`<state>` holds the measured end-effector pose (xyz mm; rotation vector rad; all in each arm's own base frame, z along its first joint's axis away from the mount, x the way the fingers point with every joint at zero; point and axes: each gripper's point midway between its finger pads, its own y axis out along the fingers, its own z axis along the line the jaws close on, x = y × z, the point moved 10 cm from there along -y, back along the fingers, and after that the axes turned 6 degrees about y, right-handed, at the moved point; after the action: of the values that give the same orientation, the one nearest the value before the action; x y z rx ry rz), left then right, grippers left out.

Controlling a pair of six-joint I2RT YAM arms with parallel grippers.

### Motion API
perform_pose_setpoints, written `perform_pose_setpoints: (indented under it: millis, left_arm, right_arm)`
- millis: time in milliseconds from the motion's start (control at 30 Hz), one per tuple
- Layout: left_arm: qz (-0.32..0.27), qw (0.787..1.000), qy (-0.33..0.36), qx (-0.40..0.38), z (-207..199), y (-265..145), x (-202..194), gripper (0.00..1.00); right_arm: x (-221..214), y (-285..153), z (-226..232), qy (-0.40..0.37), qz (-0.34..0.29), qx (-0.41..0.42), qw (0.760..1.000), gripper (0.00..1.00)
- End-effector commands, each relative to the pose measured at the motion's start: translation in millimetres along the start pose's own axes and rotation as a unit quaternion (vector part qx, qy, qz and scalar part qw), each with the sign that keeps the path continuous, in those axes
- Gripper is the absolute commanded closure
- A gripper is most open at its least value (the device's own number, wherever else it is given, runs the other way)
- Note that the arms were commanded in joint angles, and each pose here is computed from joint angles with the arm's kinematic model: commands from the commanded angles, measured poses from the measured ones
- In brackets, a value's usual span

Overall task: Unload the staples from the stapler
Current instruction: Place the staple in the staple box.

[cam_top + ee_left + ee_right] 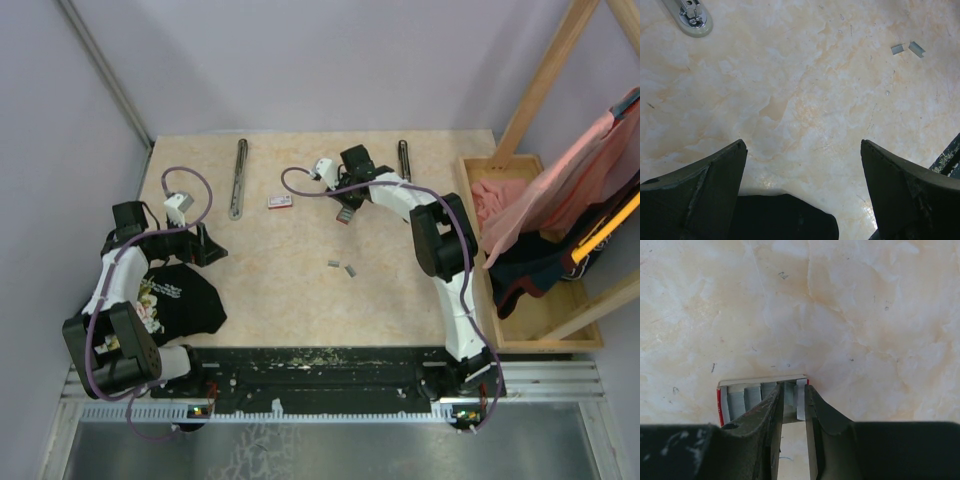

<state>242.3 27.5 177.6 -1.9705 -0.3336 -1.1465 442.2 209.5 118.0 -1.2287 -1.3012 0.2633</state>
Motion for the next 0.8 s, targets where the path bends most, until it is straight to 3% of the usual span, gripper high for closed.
perform_pose_setpoints:
  millis: [0,467,767]
  left_arm:
    - [-0.013,1.000,0.016,-0.002,2.5,-3.2,10.5,0.00]
    - [-0.013,1.000,0.015,-0.002,2.3,-3.2,10.2,0.00]
    - [-0.014,1.000,0.017,-0.002,1.9,-3.7,10.8,0.00]
  right_arm:
    - [18.5,-3.0,-9.7,0.000,-0.030,-0.011,0.999,0.76]
    - [38.1,-30.5,-17.9,0.000,-0.059,-0.038,0.998,0.73]
    - [30.1,-27.1,-22.4,-0.004,-0.039,-0.069,0.997,0.64]
